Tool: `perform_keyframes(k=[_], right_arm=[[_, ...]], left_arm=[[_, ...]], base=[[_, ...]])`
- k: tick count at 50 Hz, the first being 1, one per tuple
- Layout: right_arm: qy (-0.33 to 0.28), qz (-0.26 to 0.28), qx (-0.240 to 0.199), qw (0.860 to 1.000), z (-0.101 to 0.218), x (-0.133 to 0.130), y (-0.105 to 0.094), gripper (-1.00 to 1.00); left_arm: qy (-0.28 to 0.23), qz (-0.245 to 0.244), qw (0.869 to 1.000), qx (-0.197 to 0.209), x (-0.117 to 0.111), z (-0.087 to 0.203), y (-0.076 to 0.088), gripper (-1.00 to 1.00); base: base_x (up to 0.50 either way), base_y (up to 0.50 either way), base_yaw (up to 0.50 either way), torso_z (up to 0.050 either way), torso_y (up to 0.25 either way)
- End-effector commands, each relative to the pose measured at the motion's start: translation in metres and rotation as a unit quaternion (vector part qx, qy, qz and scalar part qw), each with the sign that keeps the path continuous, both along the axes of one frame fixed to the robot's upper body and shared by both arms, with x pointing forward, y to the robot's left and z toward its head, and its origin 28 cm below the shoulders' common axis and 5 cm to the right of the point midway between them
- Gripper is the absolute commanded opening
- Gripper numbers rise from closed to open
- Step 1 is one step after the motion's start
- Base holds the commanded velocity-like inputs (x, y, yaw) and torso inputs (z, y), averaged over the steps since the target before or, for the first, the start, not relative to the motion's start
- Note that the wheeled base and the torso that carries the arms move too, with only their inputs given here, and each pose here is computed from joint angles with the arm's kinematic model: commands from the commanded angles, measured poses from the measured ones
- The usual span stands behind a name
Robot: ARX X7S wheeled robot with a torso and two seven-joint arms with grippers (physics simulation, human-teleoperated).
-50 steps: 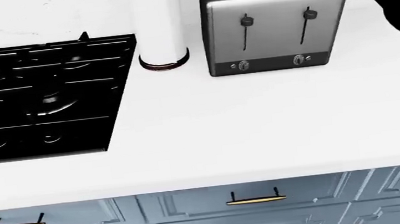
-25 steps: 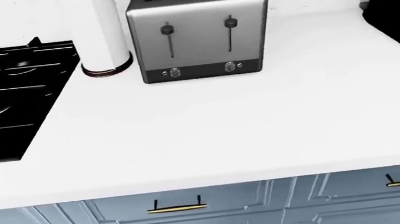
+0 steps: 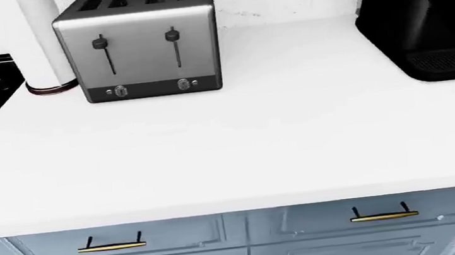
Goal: Place the two vegetables and bowl onto the tray for setting up a vegetable dip station.
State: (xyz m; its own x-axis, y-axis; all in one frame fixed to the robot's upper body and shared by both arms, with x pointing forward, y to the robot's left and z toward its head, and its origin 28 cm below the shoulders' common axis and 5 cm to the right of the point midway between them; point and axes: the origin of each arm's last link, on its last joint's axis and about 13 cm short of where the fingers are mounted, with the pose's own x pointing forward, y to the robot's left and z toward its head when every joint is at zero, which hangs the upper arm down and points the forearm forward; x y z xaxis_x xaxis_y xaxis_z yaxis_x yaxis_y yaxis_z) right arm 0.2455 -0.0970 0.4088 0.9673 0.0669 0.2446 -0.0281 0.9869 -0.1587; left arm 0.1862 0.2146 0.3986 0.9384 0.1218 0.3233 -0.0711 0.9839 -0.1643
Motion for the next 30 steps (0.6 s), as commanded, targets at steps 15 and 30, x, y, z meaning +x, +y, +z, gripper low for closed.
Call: perform_keyframes(k=[15,30], right_arm=[[-0.002,0.000,0.000,1.000,0.0012,-0.0003,0.0001,1.00],[-0.001,0.000,0.000,1.000,0.0004,-0.0001,-0.0001,1.00]], left_arm=[[-0.001,-0.001,1.000,0.001,-0.0001,0.0003,-0.0003,1.00],[0.000,-0.002,1.000,0.001,0.0001,-0.0008,-0.0007,1.00]], base=[[0.00,-0.50,0.00,0.000,0.000],[0.00,-0.50,0.00,0.000,0.000]])
